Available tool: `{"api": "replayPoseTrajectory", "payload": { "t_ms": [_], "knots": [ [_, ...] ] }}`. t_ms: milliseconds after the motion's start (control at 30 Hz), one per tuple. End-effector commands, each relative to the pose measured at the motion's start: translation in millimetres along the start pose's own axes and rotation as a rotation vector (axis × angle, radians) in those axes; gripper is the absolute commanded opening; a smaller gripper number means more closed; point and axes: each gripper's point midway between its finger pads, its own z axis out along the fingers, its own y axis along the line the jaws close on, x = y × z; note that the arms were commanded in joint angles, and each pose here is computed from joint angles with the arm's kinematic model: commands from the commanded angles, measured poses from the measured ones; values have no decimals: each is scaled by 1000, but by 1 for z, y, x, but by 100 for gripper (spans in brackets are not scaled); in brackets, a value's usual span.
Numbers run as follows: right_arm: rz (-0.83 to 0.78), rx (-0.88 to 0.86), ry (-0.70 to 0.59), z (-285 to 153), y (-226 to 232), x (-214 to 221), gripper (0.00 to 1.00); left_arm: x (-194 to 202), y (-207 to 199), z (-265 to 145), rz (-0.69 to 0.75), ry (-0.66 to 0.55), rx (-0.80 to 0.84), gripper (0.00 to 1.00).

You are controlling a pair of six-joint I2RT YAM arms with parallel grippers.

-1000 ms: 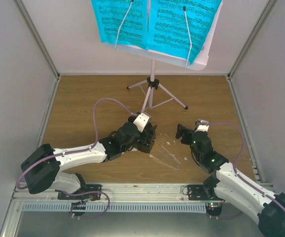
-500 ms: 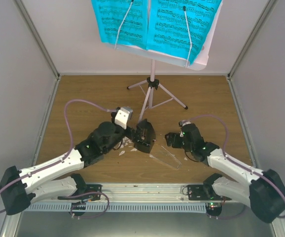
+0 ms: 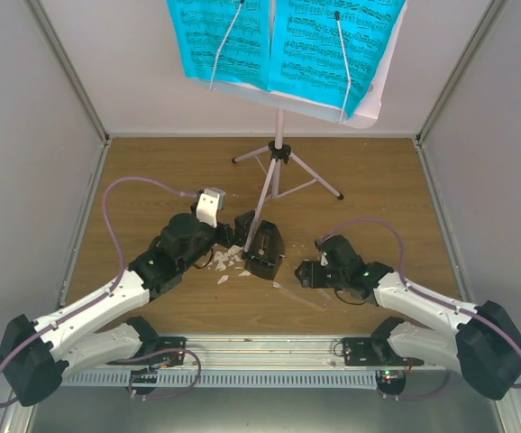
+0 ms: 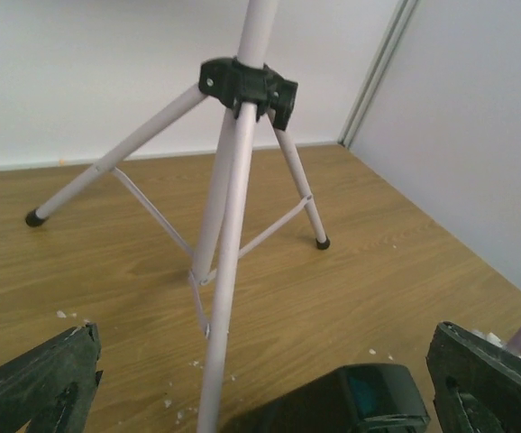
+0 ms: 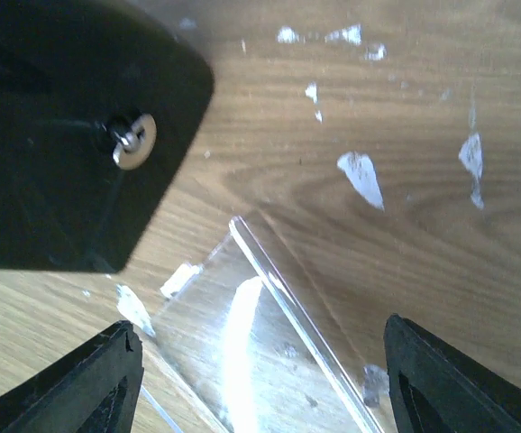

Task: Pack up the instrument practice props

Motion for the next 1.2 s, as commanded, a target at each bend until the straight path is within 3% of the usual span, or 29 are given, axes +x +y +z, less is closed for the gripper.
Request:
{"api": "replayPoseTrajectory", "payload": {
  "t_ms": [0, 300, 600, 900, 1167],
  "knots": [
    [-10, 68, 44, 0, -5, 12, 74, -8, -8, 1, -36, -23, 44, 99],
    [-58, 133, 104, 5, -7, 22, 69, -4, -3, -2, -38, -9, 31, 99],
    [-87, 139, 126, 7, -2, 27, 56, -3, -3, -2, -37, -4, 31, 99],
    [-101, 148, 155, 11, -3, 34, 31, 0, -2, -2, -36, 5, 28, 99],
    [-105, 159, 166, 13, -6, 38, 19, 4, 1, -3, -39, 9, 20, 99]
  ]
}}
